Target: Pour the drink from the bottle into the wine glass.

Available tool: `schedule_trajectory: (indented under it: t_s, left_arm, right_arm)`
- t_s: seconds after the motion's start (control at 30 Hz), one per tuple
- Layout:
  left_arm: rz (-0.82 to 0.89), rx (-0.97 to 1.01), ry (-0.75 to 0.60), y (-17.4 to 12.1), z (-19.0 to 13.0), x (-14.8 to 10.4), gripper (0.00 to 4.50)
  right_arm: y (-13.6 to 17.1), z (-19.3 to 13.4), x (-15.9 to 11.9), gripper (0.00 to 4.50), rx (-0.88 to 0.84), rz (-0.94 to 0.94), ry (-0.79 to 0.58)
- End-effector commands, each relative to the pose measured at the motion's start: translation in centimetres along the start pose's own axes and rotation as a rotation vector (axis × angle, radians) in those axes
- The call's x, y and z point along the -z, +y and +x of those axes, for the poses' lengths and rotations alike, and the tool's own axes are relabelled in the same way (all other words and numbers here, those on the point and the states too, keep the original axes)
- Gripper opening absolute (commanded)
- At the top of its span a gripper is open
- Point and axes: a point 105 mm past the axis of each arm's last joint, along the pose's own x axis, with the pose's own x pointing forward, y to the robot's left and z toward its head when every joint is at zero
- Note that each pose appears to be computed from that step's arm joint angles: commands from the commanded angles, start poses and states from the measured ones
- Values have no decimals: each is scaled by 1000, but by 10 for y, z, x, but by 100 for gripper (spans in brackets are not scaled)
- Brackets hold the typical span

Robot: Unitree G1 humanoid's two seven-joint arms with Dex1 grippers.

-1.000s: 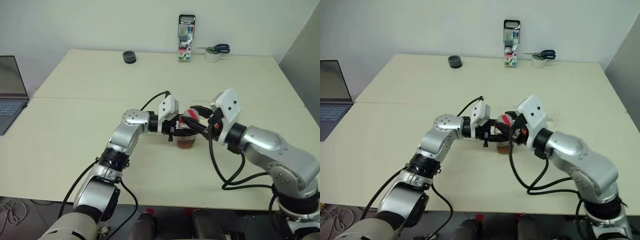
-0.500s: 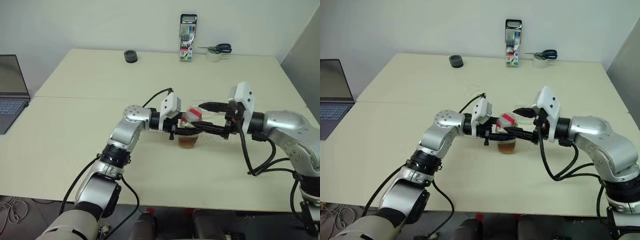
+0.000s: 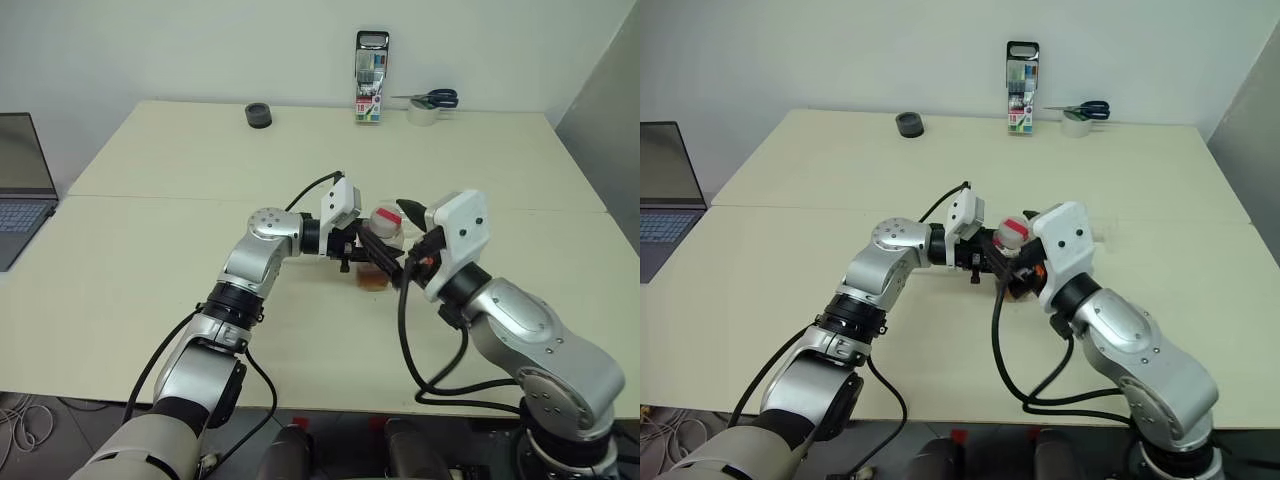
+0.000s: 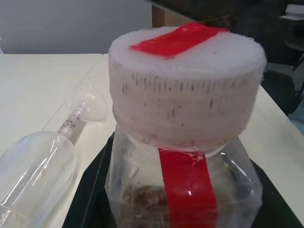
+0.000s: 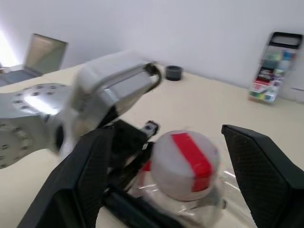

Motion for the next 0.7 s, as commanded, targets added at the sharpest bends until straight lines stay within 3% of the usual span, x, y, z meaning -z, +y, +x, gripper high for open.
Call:
schedule_trajectory:
  t_s: [0.03,0.37,0.5,0.6,0.7]
  left_arm:
    - [63,7,-35,3,-1,-18,181]
    - [69,4,-31,4,-2,-19,181]
    - [74,3,-30,4,-3,-19,181]
    - [77,5,-27,4,-3,-19,181]
    - [78,7,-25,4,-4,-18,181]
  right_arm:
    - [-4,2,-11,387,56,-9,-58]
    - [-9,4,-1,387,71,13,-17]
    - [-9,3,2,300,75,21,-5]
    - [-9,4,2,194,67,16,-9]
    - [-4,4,1,182,28,6,-11]
